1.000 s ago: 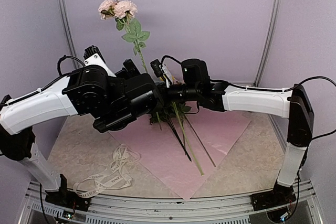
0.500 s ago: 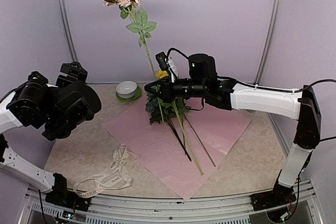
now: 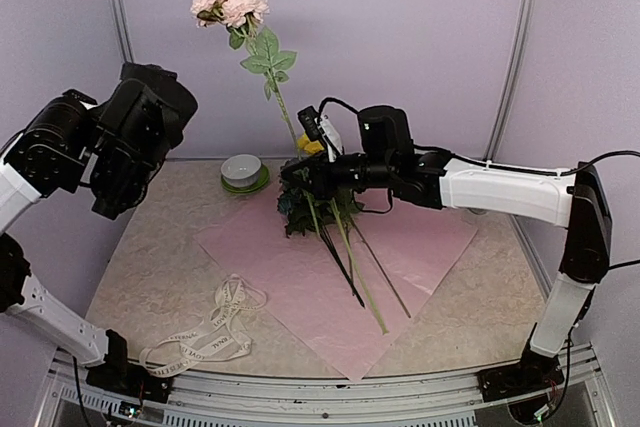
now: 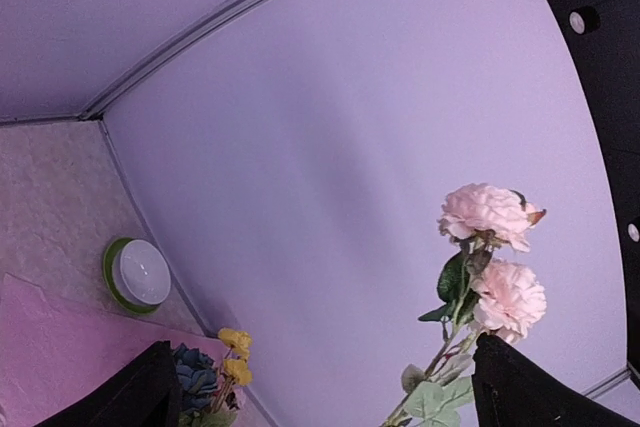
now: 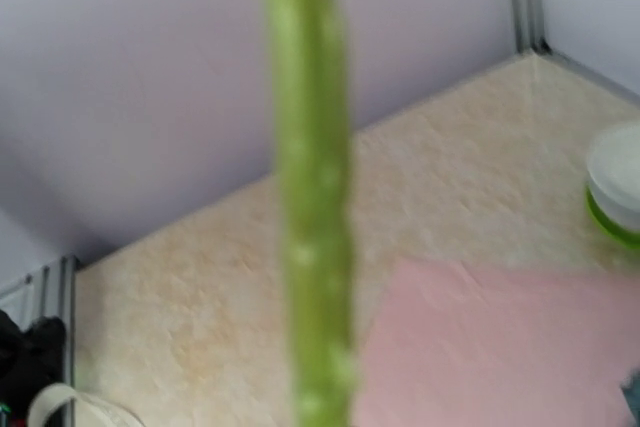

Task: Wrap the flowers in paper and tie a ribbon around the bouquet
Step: Place the fake flower on the flattened wrapping paper, then move the ribbon to the corner of the board, then adjust the fake flower on the flattened wrapping paper.

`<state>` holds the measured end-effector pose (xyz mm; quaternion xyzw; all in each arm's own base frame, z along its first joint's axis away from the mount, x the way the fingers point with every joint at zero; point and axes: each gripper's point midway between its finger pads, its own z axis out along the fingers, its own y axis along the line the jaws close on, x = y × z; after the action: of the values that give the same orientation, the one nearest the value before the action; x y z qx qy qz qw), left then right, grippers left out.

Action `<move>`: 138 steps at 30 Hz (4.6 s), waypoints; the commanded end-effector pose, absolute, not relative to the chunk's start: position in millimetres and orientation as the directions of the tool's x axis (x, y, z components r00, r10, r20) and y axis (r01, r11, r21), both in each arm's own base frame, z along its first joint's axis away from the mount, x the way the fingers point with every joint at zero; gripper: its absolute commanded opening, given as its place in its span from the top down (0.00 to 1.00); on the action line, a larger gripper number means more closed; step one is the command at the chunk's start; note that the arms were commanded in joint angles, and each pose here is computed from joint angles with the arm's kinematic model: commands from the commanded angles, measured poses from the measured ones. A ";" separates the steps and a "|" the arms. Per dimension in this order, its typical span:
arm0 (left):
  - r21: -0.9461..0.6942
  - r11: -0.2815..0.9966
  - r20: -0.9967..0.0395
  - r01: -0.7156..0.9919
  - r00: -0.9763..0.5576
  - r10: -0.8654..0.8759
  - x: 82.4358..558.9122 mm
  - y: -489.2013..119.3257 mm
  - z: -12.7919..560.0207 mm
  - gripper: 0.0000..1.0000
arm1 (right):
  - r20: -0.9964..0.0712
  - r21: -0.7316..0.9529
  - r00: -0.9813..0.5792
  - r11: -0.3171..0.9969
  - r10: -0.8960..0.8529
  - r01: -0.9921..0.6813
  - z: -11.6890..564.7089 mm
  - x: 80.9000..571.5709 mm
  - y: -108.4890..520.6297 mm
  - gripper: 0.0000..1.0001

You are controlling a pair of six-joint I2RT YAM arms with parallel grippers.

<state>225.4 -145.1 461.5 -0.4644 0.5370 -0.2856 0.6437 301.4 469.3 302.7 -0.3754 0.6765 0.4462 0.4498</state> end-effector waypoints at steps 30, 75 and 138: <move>-0.152 0.988 -0.886 0.029 -0.448 -0.123 302.6 -196.2 334.0 0.10 | -0.608 0.198 -0.714 0.804 -0.348 -0.561 118.1 361.5 351.2 1.00; 0.113 0.993 -0.198 -0.031 -0.980 -0.008 183.0 -145.1 -13.2 0.70 | -0.583 0.182 -0.742 0.836 -0.331 -0.517 133.6 321.0 278.2 0.44; 0.451 0.892 -0.491 0.028 -0.827 0.275 313.8 -216.7 -5.1 0.04 | -0.474 0.616 -0.880 0.709 -0.014 -0.343 52.9 334.0 347.3 0.89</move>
<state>333.9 -223.3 31.6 0.0414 0.9115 0.2126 0.3497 327.9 336.1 44.3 -0.1019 0.9050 0.3537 0.2132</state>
